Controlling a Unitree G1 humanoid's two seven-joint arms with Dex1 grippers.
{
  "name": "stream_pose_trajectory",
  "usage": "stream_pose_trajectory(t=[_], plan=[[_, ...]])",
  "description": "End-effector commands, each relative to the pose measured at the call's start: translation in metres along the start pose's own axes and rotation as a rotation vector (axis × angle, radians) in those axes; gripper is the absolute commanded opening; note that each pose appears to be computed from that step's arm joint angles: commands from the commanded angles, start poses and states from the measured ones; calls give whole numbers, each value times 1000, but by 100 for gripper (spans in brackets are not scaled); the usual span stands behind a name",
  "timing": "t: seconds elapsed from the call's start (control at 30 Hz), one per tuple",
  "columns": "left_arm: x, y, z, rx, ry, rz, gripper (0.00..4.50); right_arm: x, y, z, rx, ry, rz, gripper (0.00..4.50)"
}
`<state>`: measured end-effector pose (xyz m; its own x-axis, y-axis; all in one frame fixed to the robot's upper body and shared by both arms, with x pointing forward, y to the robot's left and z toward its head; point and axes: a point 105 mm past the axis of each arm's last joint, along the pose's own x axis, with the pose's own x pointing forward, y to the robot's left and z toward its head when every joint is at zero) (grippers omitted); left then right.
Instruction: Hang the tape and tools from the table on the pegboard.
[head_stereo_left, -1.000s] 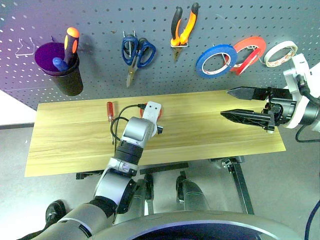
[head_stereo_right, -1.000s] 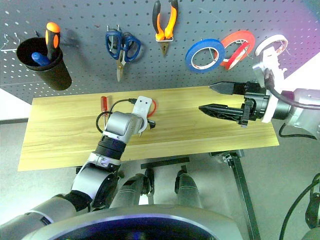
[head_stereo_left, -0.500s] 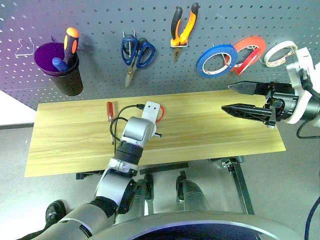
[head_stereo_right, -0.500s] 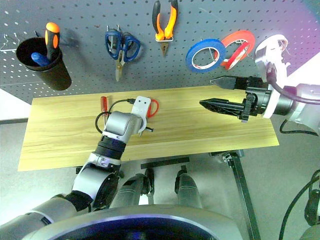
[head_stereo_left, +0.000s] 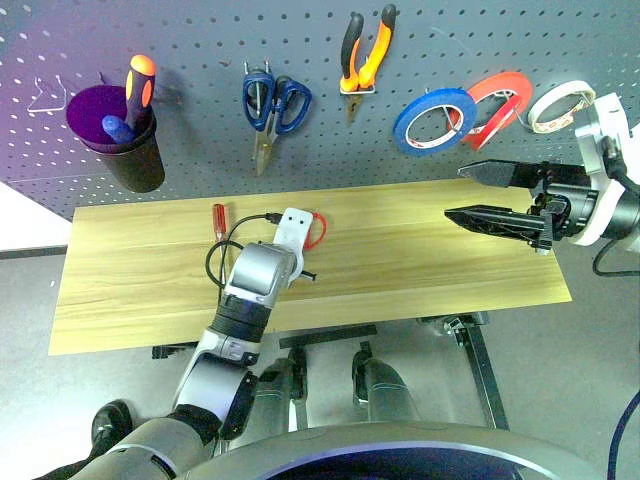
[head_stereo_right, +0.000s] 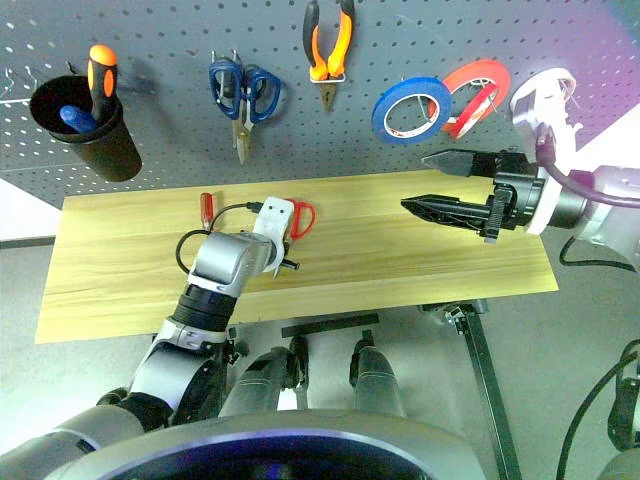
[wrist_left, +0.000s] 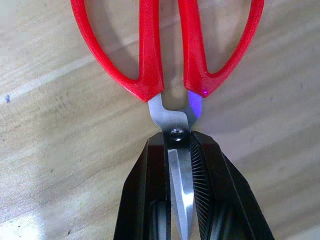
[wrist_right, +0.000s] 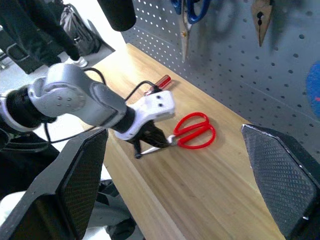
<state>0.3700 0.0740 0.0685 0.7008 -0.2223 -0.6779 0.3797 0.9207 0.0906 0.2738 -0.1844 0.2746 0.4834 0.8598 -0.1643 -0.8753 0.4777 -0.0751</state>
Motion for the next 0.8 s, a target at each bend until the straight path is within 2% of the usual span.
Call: stream_pose_trajectory(t=[0.03, 0.1, 0.2, 0.37, 0.43, 0.53, 0.8], plan=[[-15, -14, 12, 89, -109, -127, 25, 0, 2, 7, -37, -22, 13, 450], [-21, -8, 11, 165, -129, -105, 25, 0, 1, 7, -37, -21, 13, 450], [-30, 0, 11, 164, -174, -92, 25, 0, -1, 5, -35, -16, 15, 450], [-47, 9, 7, 326, -242, -35, 25, 0, -4, 6, -43, -15, 15, 450], [-54, 6, 10, 368, -305, -46, 25, -1, -6, 6, -47, -14, 10, 450], [-68, 16, 16, 508, -431, 32, 25, -2, -8, 8, -51, -17, 11, 450], [-104, 32, 21, 575, -674, 124, 25, -7, -8, 2, -32, -27, 74, 450]])
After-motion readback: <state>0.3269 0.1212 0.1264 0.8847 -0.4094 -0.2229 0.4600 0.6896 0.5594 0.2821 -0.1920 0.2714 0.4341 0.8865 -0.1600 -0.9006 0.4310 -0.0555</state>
